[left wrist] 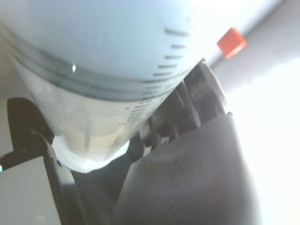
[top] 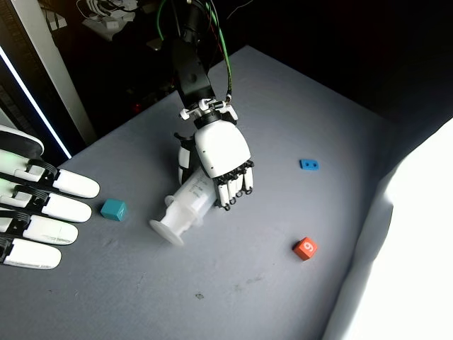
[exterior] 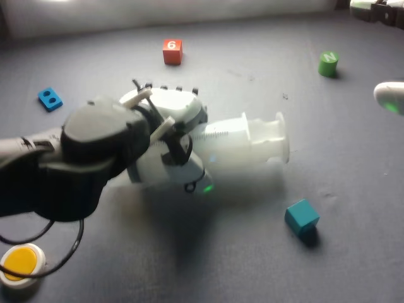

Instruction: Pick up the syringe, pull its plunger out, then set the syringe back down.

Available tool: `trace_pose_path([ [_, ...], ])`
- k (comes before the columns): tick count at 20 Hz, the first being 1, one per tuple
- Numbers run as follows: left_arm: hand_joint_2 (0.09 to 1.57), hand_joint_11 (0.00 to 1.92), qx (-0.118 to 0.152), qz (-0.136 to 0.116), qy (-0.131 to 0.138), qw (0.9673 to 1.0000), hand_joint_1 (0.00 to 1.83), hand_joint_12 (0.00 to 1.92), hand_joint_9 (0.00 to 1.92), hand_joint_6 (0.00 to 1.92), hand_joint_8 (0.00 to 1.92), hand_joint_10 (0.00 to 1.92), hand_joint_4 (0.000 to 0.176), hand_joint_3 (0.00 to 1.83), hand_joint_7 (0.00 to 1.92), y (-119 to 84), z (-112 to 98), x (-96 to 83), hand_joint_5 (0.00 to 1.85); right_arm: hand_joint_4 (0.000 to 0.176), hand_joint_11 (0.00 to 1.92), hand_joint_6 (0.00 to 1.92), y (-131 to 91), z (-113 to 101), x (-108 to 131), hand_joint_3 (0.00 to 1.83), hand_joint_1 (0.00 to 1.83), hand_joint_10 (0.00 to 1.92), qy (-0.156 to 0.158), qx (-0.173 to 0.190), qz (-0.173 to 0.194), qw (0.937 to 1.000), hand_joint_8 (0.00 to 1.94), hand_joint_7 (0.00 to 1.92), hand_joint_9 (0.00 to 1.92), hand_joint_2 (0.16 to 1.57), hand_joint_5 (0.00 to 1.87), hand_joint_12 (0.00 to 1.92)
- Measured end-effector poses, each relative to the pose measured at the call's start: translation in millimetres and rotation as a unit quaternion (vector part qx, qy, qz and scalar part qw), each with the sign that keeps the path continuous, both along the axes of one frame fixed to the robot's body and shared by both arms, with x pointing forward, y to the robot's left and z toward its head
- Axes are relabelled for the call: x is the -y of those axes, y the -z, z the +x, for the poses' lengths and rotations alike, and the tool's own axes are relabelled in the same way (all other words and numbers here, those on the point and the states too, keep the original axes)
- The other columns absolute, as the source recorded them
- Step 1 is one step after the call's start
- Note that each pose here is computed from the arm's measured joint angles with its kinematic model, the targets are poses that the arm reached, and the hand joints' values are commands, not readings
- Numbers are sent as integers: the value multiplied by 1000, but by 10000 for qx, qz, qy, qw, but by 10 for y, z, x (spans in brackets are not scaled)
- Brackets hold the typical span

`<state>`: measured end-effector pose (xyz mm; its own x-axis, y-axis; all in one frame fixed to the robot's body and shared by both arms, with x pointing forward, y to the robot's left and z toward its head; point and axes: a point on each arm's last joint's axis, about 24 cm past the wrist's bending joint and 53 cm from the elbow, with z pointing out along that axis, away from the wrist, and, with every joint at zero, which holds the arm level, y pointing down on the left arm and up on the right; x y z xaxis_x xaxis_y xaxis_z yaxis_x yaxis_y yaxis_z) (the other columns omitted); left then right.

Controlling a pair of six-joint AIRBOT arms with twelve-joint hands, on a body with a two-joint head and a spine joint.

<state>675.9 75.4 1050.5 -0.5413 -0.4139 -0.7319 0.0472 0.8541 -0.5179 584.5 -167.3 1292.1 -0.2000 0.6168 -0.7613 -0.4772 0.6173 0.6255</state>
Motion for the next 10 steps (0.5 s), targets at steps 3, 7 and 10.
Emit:
trace_pose_path([
  [3,1253,326,183,-6,43,9998,1138,1473,673,1434,1321,1029,14,2,779,-238,44,-2,688,0,0,2,36,9,-30,0,487,0,-104,-310,259,9991,1,179,149,1182,144,400],
  [7,1249,330,167,-87,-38,9998,1148,1670,643,1295,1437,1215,0,0,773,-394,17,-73,722,0,0,0,95,28,-144,0,570,0,-275,-668,433,9965,0,103,92,1119,76,340],
  [10,1249,304,271,-126,-41,9995,1150,1668,633,1282,1454,1234,0,0,770,-591,47,-88,721,0,0,0,99,104,-279,0,855,0,-407,-911,736,9923,0,0,0,983,0,4],
])
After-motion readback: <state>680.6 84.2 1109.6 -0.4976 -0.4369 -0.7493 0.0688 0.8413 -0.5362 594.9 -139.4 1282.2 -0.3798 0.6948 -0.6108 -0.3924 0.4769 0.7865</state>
